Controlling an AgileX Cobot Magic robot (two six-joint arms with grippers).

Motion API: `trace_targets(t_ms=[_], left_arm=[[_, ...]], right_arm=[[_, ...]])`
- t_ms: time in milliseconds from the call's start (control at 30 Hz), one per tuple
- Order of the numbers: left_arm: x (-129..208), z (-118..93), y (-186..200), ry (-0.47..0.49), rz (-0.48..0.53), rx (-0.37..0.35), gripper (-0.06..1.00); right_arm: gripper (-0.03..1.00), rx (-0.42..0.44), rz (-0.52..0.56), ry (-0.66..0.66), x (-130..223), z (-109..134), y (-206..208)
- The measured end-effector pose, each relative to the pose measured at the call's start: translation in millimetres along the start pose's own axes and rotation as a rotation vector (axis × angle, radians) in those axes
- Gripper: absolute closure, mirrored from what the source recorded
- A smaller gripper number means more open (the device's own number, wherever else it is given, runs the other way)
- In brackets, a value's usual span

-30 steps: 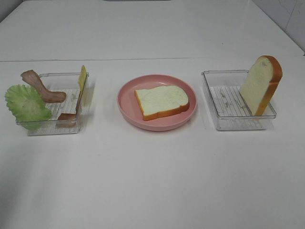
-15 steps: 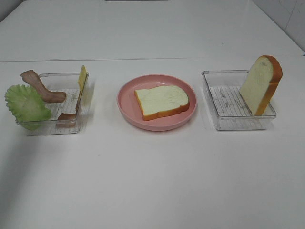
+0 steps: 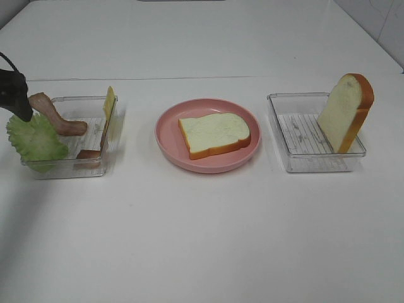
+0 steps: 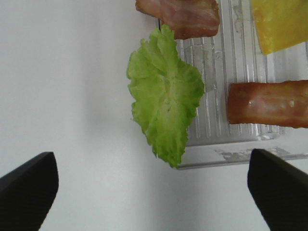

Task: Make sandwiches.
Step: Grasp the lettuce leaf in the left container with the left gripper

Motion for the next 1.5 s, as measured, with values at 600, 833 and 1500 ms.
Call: trace_targets(t_ms=[600,833,1500], left_arm=[[-11.5,-7.9,-64.7,0.06,0.088,0.027,-0.05],[-15.1,-8.2,-65.7,0.061,0.069,0.03,0.07],[-15.0,-8.4,-67.9,0.066,0.07,0.032,0.94]], right_arm=[[0.05,0.0,0.0,0.0,0.0,0.0,0.0],[0.05,0.0,0.0,0.0,0.0,0.0,0.0],[0.05,0.0,0.0,0.0,0.0,0.0,0.0]])
Point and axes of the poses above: a point on each arm's last joint axis where the gripper is mounted, y pointing back along that axis away from the gripper, z along the wrist's bending axis when the last joint is at zero, x = y × z, the point moved 10 cm from there along -y, pointing out along that axis toward the gripper, and after that the axes turned 13 degrees about y, right-handed, at the moved point
